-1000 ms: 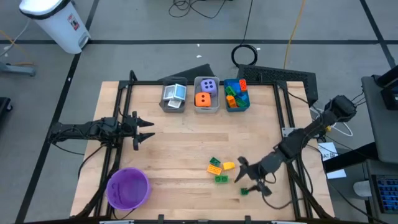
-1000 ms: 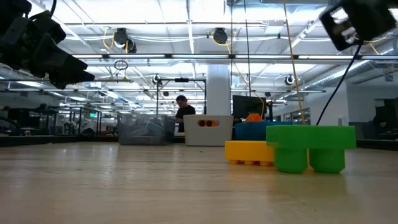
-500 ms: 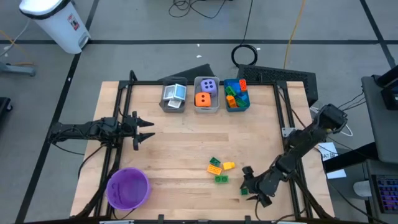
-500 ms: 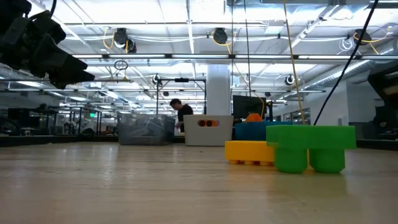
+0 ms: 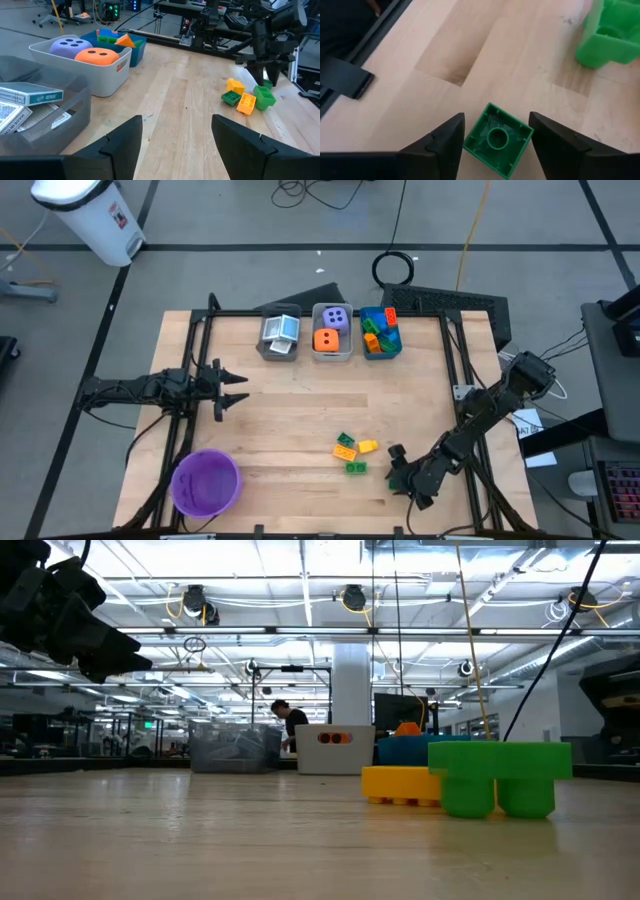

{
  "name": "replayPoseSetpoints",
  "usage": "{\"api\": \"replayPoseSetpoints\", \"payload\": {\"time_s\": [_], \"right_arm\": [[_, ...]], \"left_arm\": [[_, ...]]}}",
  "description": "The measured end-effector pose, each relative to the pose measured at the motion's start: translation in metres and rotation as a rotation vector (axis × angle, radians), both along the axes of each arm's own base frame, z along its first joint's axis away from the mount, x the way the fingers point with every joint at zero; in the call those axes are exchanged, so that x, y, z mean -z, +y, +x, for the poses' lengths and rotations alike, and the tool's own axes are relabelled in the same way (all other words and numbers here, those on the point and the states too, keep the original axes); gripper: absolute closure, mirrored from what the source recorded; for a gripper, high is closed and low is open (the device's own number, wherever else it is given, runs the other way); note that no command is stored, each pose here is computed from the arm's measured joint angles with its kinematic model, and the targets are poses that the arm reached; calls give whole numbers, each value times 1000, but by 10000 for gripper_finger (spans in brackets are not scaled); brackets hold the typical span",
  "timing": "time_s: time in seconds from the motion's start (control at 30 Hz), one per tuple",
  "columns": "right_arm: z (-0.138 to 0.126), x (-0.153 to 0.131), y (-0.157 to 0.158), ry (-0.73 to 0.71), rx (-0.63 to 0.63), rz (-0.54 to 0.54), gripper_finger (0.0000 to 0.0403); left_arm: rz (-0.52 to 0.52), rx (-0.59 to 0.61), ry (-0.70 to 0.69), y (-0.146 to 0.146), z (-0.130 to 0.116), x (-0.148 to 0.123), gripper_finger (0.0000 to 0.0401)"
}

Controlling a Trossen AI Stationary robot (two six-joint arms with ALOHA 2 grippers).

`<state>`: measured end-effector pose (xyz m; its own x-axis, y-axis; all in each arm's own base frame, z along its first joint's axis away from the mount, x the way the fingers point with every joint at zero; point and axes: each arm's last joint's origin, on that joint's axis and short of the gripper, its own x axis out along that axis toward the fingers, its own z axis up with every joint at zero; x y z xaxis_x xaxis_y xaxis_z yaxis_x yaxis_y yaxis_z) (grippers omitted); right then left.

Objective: Pick & Place Toys
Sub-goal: Put the green game piece into the blue bin

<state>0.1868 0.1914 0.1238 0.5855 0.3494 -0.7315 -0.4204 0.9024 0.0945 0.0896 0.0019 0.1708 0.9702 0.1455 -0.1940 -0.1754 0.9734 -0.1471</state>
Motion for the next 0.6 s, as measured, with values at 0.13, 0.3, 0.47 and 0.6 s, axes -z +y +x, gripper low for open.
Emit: {"api": "replayPoseSetpoints", "payload": {"time_s": [0.13, 0.3, 0.47, 0.6], "right_arm": [[0, 0, -1, -18, 3, -23, 198], [1, 1, -4, 11, 41, -19, 198], [6, -2, -11, 8, 57, -25, 199], [8, -16, -18, -30, 72, 0, 199]], "left_arm": [[0, 0, 0, 0, 0, 0, 155], [0, 0, 1, 0, 0, 0, 155], [0, 0, 1, 0, 0, 0, 155], [0, 0, 1, 0, 0, 0, 155]]}}
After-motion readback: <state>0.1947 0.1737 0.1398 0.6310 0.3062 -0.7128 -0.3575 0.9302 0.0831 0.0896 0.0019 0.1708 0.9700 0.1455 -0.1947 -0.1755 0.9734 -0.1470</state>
